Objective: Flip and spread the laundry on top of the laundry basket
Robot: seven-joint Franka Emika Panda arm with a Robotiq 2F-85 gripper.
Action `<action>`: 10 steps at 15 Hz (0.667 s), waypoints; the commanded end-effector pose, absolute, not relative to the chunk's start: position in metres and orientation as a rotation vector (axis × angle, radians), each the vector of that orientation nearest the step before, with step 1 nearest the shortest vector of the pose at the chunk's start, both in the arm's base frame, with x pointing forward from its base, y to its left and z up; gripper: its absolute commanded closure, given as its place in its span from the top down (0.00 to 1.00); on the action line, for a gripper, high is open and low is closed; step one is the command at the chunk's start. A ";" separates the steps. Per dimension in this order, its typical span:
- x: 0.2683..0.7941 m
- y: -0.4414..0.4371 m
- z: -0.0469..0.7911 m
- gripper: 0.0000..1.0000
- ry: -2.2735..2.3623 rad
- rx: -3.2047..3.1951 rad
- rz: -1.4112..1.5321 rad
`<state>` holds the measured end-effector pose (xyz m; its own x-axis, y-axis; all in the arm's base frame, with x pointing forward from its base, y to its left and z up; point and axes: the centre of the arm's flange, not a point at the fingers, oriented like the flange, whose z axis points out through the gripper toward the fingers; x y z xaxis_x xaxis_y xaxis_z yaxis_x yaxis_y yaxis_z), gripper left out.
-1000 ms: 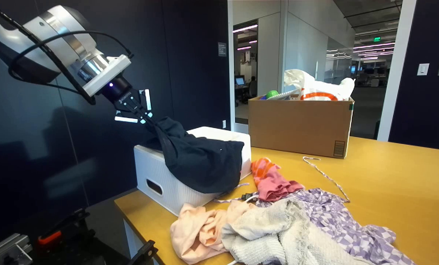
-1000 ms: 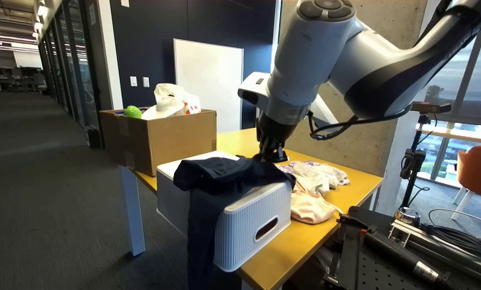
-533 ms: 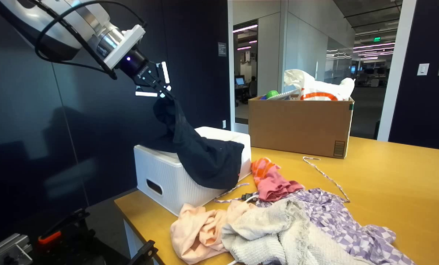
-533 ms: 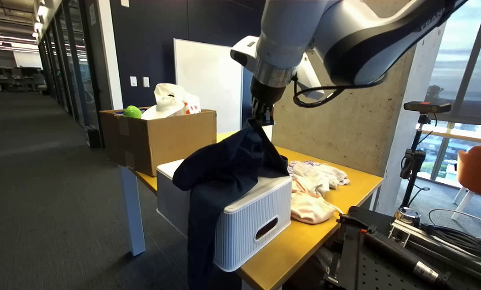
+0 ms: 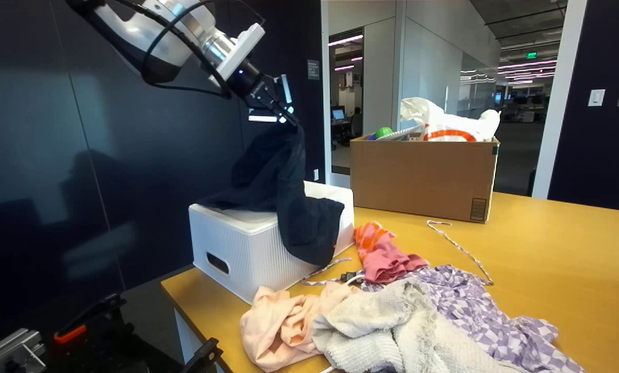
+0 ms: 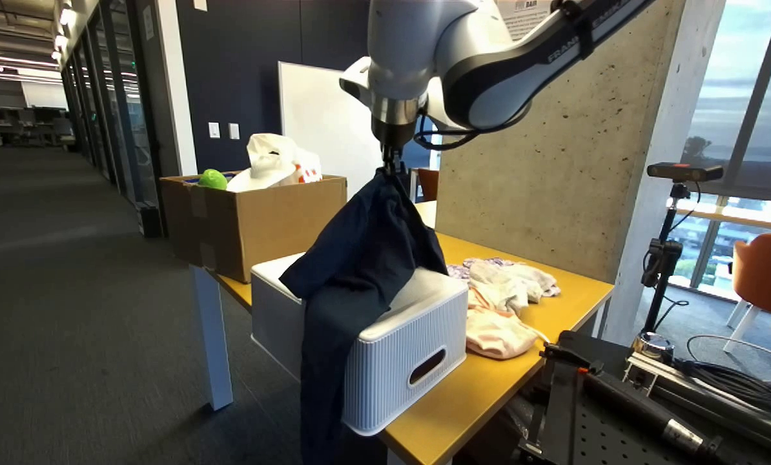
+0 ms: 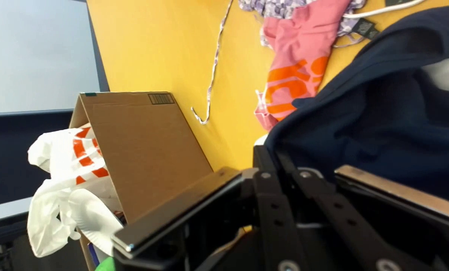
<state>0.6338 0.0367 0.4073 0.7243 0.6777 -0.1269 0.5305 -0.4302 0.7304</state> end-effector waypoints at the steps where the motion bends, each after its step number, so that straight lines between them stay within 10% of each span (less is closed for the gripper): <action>1: 0.721 0.010 0.418 0.01 0.905 2.103 0.174; 2: 0.736 0.001 0.414 0.01 0.903 2.103 0.161; 3: 0.752 -0.005 0.412 0.31 0.903 2.105 0.150; 10: 0.784 -0.015 0.400 0.75 0.883 2.154 0.111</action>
